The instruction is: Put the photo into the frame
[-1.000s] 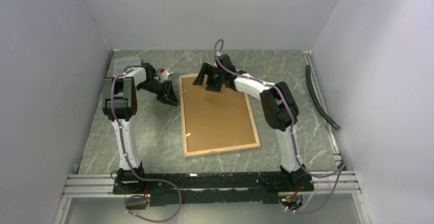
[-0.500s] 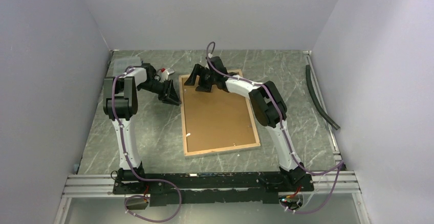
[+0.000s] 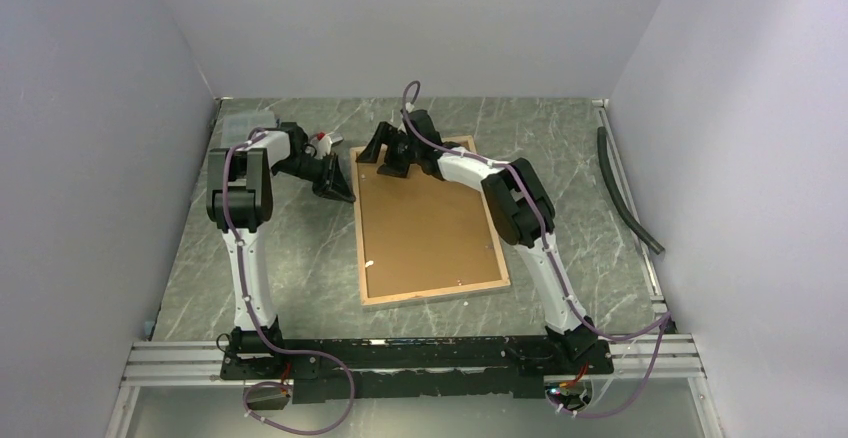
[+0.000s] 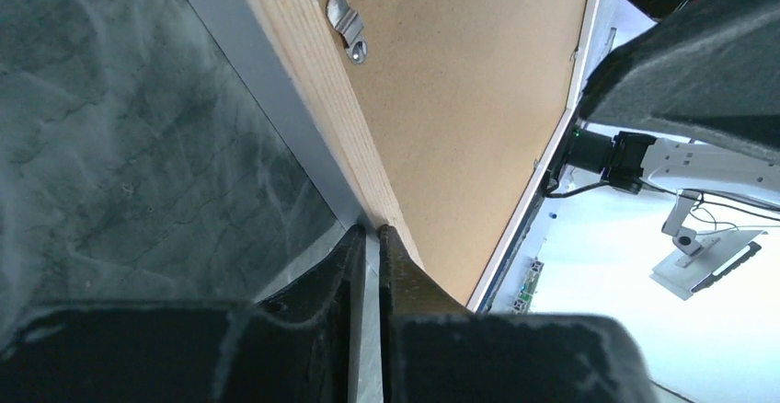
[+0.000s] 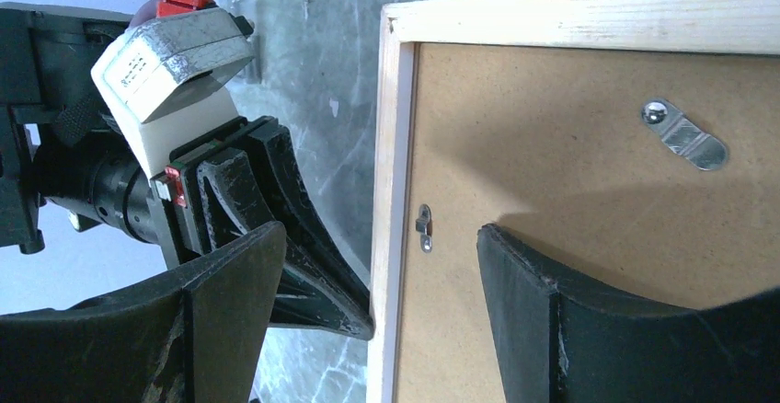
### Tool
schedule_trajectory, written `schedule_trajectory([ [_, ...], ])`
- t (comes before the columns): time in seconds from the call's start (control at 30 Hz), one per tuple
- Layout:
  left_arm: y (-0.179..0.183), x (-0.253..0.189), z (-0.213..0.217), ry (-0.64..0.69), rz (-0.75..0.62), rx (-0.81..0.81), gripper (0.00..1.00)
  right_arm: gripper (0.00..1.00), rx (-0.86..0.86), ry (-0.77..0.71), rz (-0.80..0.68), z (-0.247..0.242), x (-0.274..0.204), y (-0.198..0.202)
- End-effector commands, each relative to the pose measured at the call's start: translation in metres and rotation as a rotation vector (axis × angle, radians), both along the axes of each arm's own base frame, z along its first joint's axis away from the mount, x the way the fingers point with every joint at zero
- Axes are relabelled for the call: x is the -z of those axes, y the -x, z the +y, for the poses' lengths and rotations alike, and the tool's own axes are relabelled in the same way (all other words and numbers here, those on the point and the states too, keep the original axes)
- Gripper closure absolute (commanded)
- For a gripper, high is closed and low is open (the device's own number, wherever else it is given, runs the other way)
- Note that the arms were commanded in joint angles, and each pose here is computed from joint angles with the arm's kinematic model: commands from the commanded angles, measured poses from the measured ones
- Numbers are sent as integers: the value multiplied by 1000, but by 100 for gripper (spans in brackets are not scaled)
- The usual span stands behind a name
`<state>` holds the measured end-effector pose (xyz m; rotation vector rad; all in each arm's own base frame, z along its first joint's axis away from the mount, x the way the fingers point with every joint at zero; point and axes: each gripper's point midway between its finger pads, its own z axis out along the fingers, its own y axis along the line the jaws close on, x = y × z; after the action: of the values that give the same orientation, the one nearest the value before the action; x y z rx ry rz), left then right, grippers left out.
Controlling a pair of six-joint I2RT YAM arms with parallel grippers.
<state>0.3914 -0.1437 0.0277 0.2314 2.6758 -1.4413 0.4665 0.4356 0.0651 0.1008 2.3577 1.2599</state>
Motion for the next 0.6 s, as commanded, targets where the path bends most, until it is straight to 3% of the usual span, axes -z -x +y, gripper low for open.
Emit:
schedule_trajectory([
  [0.0,5,16,-3,-38,-2,22,89,20,-26,-33,-17,18,-5,4],
  [0.57,14,21,-2,-40,11,27,92,23,-53,-21,20,30,11,25],
])
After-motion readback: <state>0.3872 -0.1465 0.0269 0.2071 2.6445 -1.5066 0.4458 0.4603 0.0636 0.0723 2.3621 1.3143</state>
